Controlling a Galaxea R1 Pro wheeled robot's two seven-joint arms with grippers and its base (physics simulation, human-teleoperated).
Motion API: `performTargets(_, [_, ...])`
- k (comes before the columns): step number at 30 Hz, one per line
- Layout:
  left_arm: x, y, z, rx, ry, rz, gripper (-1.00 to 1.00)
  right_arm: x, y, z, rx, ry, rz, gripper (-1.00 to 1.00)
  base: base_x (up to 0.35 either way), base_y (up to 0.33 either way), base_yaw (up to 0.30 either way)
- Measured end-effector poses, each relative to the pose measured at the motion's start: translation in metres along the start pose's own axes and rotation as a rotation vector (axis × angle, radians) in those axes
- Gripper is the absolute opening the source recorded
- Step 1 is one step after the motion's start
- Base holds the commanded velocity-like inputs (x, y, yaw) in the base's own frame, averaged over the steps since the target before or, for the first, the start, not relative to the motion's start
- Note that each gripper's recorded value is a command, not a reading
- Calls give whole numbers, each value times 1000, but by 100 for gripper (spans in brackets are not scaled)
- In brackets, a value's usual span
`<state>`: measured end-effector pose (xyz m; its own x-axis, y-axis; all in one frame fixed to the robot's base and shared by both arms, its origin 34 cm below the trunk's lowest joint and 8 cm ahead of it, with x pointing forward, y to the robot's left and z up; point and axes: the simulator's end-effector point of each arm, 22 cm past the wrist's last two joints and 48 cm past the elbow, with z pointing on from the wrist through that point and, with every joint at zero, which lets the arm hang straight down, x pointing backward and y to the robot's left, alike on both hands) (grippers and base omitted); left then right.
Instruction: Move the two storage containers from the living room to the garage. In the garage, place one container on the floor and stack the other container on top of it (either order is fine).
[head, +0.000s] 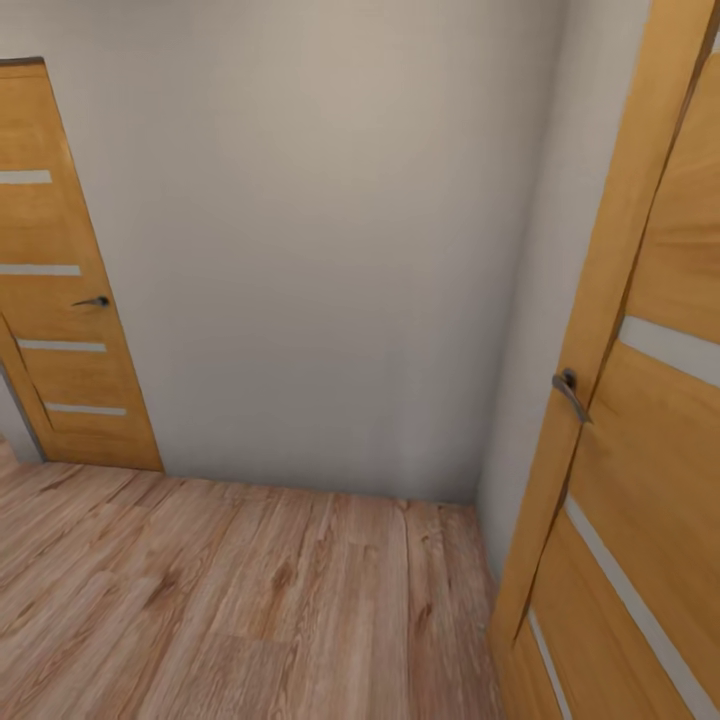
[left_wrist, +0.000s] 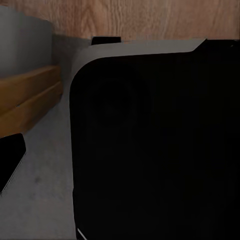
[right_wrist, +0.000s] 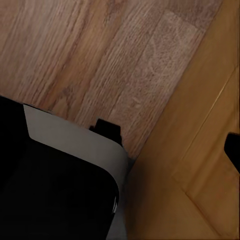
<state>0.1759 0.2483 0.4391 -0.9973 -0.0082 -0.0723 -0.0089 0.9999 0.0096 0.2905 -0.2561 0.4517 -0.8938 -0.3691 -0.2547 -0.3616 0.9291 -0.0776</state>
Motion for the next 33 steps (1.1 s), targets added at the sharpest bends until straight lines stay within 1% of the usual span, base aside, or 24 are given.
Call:
performTargets(22, [0,0,0,0,-1,0,100,0,1,0,-1,0,0,100,317,0,1])
performTargets(33, [0,0,0,0,-1,0,100,-1,0,0,0,-5,0,100,316,0,239])
